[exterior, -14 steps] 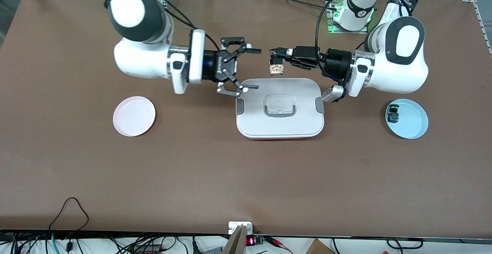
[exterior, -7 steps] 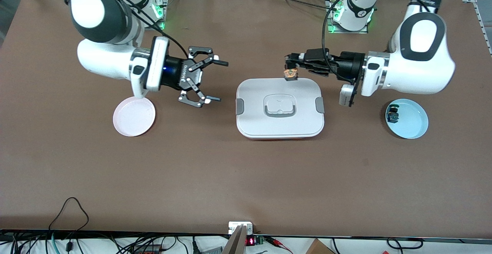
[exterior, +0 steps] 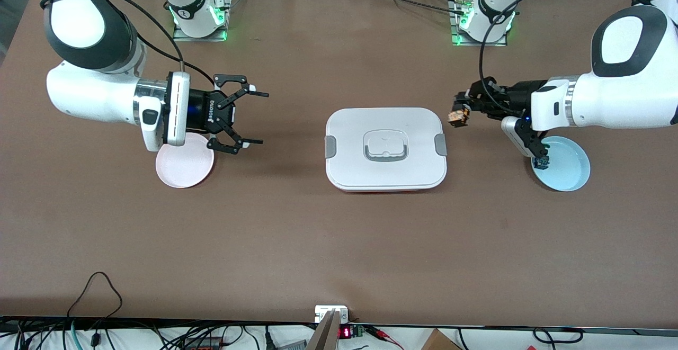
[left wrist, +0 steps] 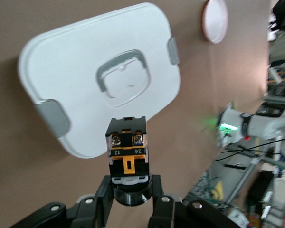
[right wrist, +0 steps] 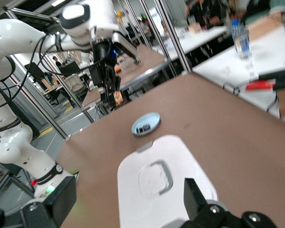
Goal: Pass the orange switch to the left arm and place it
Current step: 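Carry the switch to the blue plate with the left gripper while the right gripper retracts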
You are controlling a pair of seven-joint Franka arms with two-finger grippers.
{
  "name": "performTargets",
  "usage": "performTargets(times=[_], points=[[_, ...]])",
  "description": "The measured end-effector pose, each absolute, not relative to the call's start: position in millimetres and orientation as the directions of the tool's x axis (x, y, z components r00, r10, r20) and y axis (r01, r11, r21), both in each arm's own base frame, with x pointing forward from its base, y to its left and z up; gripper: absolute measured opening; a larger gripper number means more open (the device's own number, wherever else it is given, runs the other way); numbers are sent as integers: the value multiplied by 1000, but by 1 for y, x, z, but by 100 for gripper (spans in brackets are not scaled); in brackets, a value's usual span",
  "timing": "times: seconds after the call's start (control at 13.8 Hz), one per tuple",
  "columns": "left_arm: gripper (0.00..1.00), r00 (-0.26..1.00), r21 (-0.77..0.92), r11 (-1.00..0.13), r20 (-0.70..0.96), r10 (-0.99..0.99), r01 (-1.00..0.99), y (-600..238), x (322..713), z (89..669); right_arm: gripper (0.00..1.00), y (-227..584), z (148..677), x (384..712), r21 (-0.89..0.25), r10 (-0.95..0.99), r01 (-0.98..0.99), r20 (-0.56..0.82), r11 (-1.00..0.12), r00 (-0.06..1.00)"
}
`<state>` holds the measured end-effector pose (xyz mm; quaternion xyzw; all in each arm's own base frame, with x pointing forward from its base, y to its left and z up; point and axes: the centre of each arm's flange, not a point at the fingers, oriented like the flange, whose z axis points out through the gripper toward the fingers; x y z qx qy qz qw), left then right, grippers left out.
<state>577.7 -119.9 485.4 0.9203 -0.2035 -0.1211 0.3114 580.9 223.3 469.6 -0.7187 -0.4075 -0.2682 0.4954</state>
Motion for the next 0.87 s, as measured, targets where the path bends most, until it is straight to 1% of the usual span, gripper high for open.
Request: performTargets(times=[0.22, 0.36, 0.43, 0.65, 0.72, 0.87], points=[[37, 821, 483, -748, -98, -563, -455, -67, 590, 464, 100, 221, 474, 574, -604, 390, 745, 636, -285, 665], [37, 750, 387, -731, -134, -648, -562, -24, 600, 446, 100, 217, 476, 571, -665, 402, 632, 493, -398, 771], [37, 710, 336, -715, -161, -685, -613, -8, 606, 441, 100, 215, 477, 570, -674, 402, 578, 422, -461, 813], [37, 598, 230, -653, -268, -755, -721, 19, 617, 427, 100, 206, 485, 571, -633, 345, 400, 216, -663, 913], [37, 561, 212, -628, -301, -771, -749, 29, 620, 417, 100, 202, 486, 572, -596, 309, 335, 151, -729, 939], [37, 481, 187, -557, -335, -810, -809, 55, 630, 393, 100, 192, 486, 571, -456, 259, 249, 42, -854, 965]])
